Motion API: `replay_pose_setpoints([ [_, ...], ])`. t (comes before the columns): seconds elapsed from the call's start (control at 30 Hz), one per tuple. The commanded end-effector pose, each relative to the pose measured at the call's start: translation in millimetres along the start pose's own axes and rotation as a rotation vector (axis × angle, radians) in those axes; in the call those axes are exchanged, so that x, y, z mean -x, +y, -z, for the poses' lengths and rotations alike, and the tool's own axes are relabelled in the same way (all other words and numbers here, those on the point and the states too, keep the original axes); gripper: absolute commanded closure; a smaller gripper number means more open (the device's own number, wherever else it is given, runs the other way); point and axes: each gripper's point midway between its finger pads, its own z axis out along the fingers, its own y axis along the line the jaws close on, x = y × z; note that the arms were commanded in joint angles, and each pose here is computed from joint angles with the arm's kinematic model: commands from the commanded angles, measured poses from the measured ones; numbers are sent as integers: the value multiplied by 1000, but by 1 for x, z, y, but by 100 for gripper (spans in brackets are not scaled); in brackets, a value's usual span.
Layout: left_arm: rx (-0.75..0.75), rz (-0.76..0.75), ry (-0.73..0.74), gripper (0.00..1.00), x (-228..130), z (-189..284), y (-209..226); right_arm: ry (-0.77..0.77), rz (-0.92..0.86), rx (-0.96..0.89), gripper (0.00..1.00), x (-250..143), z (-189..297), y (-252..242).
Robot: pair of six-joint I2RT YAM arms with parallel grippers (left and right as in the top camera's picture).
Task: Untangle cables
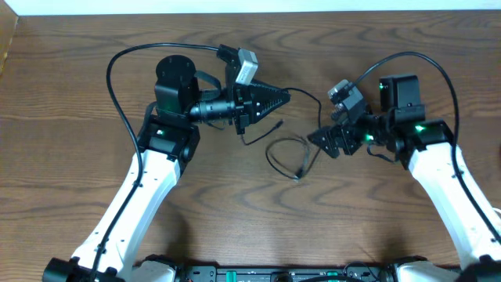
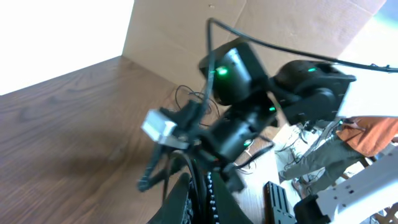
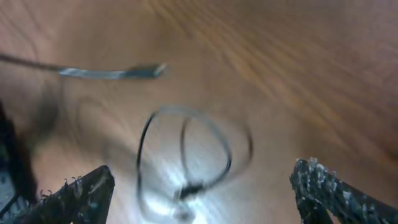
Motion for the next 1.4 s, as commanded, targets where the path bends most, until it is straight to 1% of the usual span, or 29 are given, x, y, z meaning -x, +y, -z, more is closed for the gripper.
replay_pose_setpoints([
  [0.0,-25,-13,-10,92,8,5,-13,-39,46,35,13,13,-3,0],
  [0.07,-30,-18,-11,92,9,5,-16,-66,59,75,14,19,-5,5],
  [0.17,-30,-22,-13,92,10,6,-17,-104,84,132,39,28,-7,14],
  [0.2,-30,-22,-13,92,10,6,-17,-115,96,146,45,31,-7,17],
  [0.23,-30,-22,-13,92,10,6,-17,-126,108,163,47,33,-7,21],
  [0.3,-30,-21,-12,92,10,6,-17,-146,132,197,48,38,-8,30],
  [0.37,-30,-22,-13,92,10,6,-17,-157,154,224,52,42,-9,38],
  [0.4,-30,-21,-12,93,10,6,-17,-163,163,238,51,43,-10,42],
  [0.47,-30,-17,-12,93,9,6,-17,-172,183,258,38,46,-11,49],
  [0.73,-48,-12,-6,93,8,6,-20,-203,235,269,37,55,-13,58],
  [0.77,-48,-10,-6,92,9,6,-21,-205,237,269,39,56,-13,58],
  [0.8,-48,-10,-6,93,9,6,-21,-206,238,265,45,56,-14,58],
  [0.83,-48,-7,-6,92,9,6,-21,-207,239,265,57,56,-13,58],
  [0.87,-48,-7,-6,92,9,6,-21,-206,238,262,71,56,-14,57],
  [0.9,-47,-7,-6,92,9,6,-21,-201,221,250,99,56,-14,55],
  [1.0,-43,-10,-8,93,9,6,-20,-161,97,148,99,52,-19,36],
  [1.13,-36,-11,-11,92,10,8,-18,-73,2,22,99,32,-23,14],
  [1.27,-21,-9,-17,92,11,12,-13,5,-154,-188,99,11,-16,-17],
  [1.3,-19,-8,-17,91,11,13,-12,19,-186,-240,99,7,-12,-24],
  [1.33,-19,-4,-16,83,11,12,-12,27,-206,-274,99,3,-8,-28],
  [1.37,-19,-1,-14,67,10,12,-12,32,-215,-294,99,1,-5,-29],
])
